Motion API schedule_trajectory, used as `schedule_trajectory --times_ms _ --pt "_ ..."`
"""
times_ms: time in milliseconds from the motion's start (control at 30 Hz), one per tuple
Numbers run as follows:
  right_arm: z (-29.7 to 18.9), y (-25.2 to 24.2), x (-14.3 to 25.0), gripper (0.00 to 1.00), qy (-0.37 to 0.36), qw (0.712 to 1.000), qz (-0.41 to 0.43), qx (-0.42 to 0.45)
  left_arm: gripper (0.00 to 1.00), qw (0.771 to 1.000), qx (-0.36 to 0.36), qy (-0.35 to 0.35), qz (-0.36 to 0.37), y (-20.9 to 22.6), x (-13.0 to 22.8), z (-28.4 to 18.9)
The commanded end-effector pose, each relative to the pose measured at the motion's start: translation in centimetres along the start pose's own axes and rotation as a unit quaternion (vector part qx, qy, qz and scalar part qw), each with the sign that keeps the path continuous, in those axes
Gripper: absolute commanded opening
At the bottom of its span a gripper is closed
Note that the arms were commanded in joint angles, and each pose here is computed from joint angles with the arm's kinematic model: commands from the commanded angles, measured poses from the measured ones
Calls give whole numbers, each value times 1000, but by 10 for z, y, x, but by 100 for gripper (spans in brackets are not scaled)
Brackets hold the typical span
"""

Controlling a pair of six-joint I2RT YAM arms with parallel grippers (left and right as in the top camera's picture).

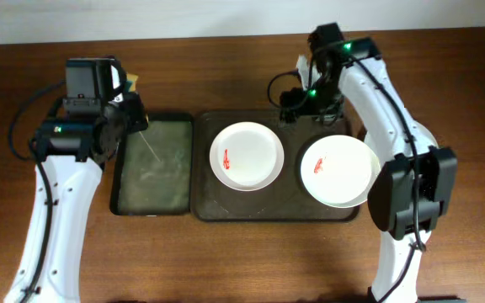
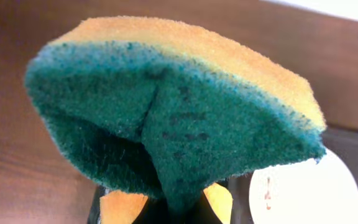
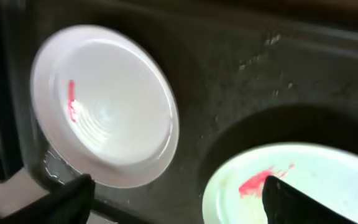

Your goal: Clean dirty plates on tray and stack at the side

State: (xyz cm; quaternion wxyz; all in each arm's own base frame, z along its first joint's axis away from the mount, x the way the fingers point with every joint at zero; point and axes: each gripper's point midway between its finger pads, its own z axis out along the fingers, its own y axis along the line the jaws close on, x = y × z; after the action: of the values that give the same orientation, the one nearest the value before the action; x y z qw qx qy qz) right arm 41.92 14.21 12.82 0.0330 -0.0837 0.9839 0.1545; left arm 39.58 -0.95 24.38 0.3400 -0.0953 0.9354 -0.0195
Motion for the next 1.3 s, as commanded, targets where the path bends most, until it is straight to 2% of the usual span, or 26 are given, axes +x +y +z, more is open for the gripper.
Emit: schedule_trajectory --times_ms 0,33,67,133,200,400,433,533,567,600,700,800,900,967,1067,1167,1267 --pt "-16 20 2 76 -2 996 -67 -54 0 999 -12 39 4 2 14 22" --pt "-14 20 4 37 2 996 -76 -56 0 999 -14 47 5 3 17 25" --pt "-12 20 6 4 5 996 -74 -57 0 998 -16 58 6 3 22 30" --pt "-12 33 10 4 5 988 -105 -114 0 997 -21 78 7 5 30 37" --pt "-17 36 10 4 1 982 -90 -168 0 996 -20 87 8 5 33 41" --pt "-10 1 18 6 6 976 -30 -217 0 995 6 104 5 -4 41 40" --pt "-8 -1 20 19 4 972 -26 -232 0 994 5 108 5 -4 43 39" --pt "6 -5 25 47 10 972 -20 -234 0 993 3 114 5 -3 45 39" --pt "14 -3 25 52 10 972 -28 -232 0 993 4 114 5 -3 45 39" --pt "22 -4 25 52 12 976 -26 -216 0 993 3 114 5 -3 45 39" --pt "52 -20 21 47 21 995 13 -101 0 993 3 118 6 -2 47 38" --pt "67 -14 17 38 14 998 9 -64 0 992 1 122 6 -2 49 38" --pt "82 -5 16 36 5 999 -8 -52 0 992 1 124 6 -2 50 37" --pt "97 -7 19 30 1 999 -6 -45 0 992 0 128 6 -1 52 37" --pt "113 -11 27 30 3 999 -1 -45 0 991 -1 131 6 -1 54 36" --pt "115 -11 28 17 1 999 3 -46 0 991 -1 132 6 -1 54 36" --pt "115 -11 28 14 2 999 3 -48 0 991 -1 134 6 0 55 36"
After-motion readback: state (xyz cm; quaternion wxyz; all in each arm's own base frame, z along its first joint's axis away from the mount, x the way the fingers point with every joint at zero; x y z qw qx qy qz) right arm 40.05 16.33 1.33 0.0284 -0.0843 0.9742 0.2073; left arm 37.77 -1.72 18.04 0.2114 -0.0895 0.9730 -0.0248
